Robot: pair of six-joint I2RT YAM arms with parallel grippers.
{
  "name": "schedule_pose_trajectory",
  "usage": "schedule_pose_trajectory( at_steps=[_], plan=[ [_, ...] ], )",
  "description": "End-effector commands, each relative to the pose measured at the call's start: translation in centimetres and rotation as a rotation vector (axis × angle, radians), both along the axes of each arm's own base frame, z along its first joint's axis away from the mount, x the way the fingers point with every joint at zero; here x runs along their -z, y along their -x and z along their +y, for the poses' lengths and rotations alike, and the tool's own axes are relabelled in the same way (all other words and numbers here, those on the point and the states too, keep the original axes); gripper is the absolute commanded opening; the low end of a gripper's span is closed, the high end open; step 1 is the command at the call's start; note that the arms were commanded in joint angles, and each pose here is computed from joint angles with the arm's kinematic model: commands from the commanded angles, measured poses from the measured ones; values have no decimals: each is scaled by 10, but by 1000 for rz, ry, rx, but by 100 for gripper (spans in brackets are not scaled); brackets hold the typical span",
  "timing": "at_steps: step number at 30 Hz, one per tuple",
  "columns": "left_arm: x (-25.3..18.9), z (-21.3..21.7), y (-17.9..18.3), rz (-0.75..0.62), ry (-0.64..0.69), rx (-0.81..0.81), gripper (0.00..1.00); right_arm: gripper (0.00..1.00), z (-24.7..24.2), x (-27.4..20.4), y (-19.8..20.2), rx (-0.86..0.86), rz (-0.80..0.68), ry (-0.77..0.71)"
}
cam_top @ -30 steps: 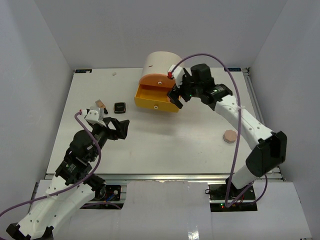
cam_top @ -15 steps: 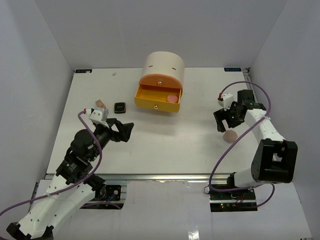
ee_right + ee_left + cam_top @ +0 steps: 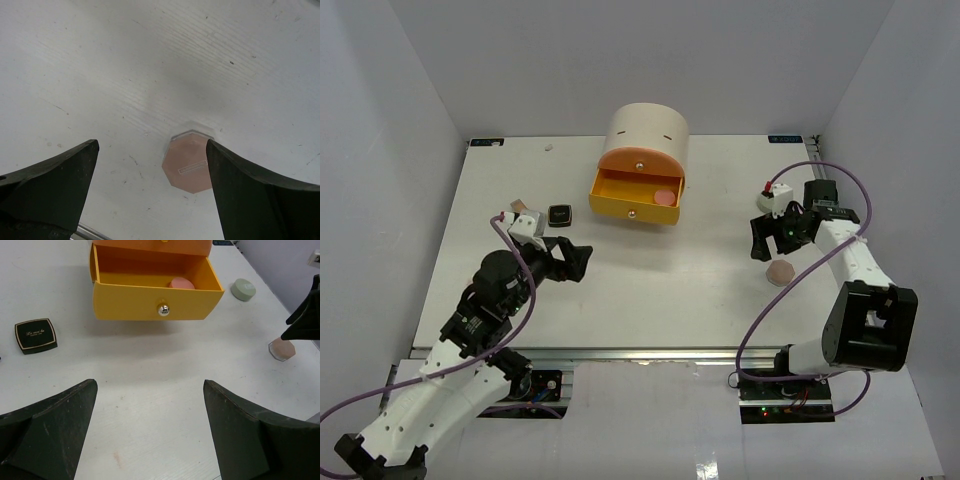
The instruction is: Organize the makeup
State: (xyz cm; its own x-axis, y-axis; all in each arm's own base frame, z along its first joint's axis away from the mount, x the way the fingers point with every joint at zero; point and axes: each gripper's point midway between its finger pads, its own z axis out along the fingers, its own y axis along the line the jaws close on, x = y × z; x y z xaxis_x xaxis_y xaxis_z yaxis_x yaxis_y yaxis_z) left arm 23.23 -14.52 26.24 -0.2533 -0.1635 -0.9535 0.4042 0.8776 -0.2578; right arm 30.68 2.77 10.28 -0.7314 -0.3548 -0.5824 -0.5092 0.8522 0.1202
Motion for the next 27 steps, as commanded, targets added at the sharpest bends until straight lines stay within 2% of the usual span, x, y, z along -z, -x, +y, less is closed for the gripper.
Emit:
schedule_pose_trajectory(
  at_steps=[1,5,11,14,21,27],
  plan=[
    [13,-6,-4,58,-3,7,98,94,24,-25,-4,-57,-121,-144],
    [32,-18,-8,137,-34,50,98,94,33,-18,5,-107,-124,-178],
    [69,-49,-4,318,-70,187,98,93,19,-17,6,-113,-163,-109],
    [82,-58,-6,399,-77,206,97,93,14,-16,6,-100,-158,-107],
    [85,-53,-5,396,-87,185,97,93,2,-5,2,-74,-126,-60],
    [82,-51,-2,382,-86,189,97,90,-17,11,-8,27,-19,3]
  ],
)
